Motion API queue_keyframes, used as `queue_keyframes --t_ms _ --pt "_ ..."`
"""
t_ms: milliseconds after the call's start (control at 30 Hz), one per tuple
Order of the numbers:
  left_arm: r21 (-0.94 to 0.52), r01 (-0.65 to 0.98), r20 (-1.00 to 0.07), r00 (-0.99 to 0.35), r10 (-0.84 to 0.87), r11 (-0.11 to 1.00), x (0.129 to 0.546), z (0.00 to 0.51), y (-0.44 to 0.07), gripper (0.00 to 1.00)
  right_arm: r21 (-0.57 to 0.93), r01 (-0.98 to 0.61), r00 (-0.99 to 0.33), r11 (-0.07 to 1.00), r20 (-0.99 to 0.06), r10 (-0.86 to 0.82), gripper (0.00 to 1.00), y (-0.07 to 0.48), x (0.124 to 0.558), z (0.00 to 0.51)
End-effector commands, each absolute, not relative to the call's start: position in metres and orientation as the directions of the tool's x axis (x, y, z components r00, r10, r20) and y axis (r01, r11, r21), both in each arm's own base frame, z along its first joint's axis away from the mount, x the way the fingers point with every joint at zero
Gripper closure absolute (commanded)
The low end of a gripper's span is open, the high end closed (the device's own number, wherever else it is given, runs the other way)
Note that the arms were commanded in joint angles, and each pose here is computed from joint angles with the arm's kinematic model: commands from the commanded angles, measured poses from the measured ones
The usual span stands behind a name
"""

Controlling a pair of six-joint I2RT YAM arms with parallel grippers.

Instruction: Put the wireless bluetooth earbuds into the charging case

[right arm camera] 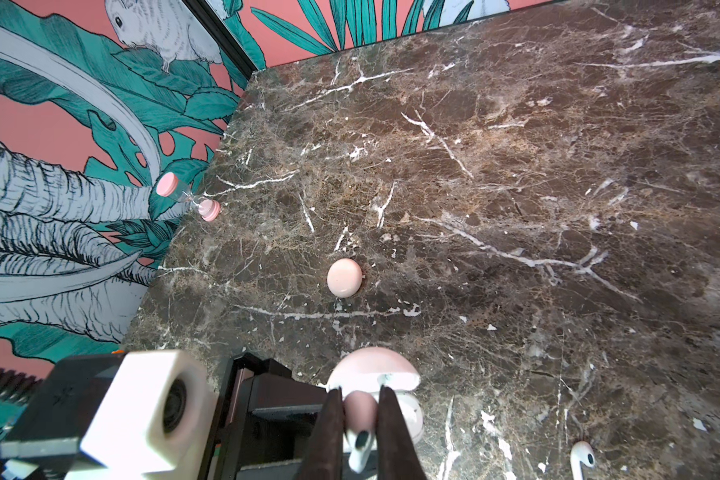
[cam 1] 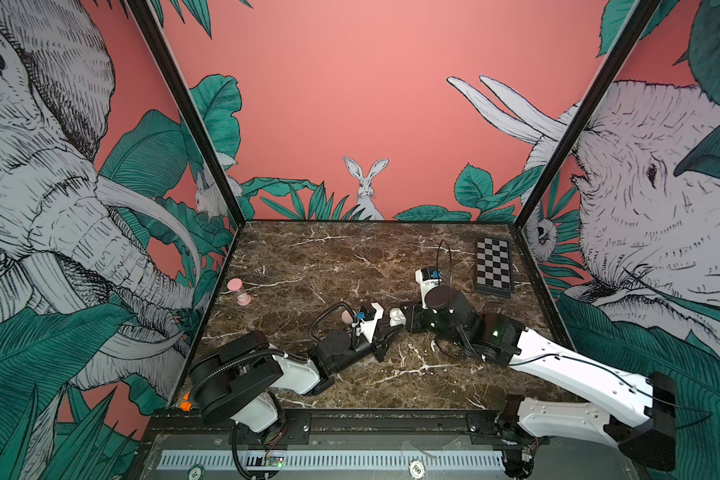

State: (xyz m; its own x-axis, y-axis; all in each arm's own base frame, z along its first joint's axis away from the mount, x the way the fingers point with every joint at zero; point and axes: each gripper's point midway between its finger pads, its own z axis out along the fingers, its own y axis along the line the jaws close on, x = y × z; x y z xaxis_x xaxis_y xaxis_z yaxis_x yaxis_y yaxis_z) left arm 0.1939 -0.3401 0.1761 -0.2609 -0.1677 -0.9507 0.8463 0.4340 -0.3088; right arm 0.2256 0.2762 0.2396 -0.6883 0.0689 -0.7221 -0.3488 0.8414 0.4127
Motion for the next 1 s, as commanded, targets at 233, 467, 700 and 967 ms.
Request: queue_keyframes --t_ms 233,467,700,967 --pt "-0.312 0.879 -0.936 -0.218 -0.278 0.360 0.188 0.217 -0.343 1.00 0.399 -0.388 -0.633 0.831 -0.770 0.074 0.88 0.280 0.225 0.250" --pt "-0.314 0.880 -0.934 -0.219 -0.282 0.356 0.186 0.219 -0.342 1.00 0.390 -0.399 -0.623 0.830 -0.779 0.067 0.88 0.282 0.223 0.251" --pt "-0.325 0.879 -0.927 -0.223 -0.300 0.349 0.185 0.225 -0.339 1.00 0.383 -0.402 -0.619 0.831 -0.783 0.061 0.88 0.282 0.222 0.249" --pt "-0.335 0.877 -0.922 -0.230 -0.311 0.345 0.184 0.227 -0.337 1.00 0.377 -0.413 -0.608 0.829 -0.792 0.057 0.88 0.284 0.221 0.251"
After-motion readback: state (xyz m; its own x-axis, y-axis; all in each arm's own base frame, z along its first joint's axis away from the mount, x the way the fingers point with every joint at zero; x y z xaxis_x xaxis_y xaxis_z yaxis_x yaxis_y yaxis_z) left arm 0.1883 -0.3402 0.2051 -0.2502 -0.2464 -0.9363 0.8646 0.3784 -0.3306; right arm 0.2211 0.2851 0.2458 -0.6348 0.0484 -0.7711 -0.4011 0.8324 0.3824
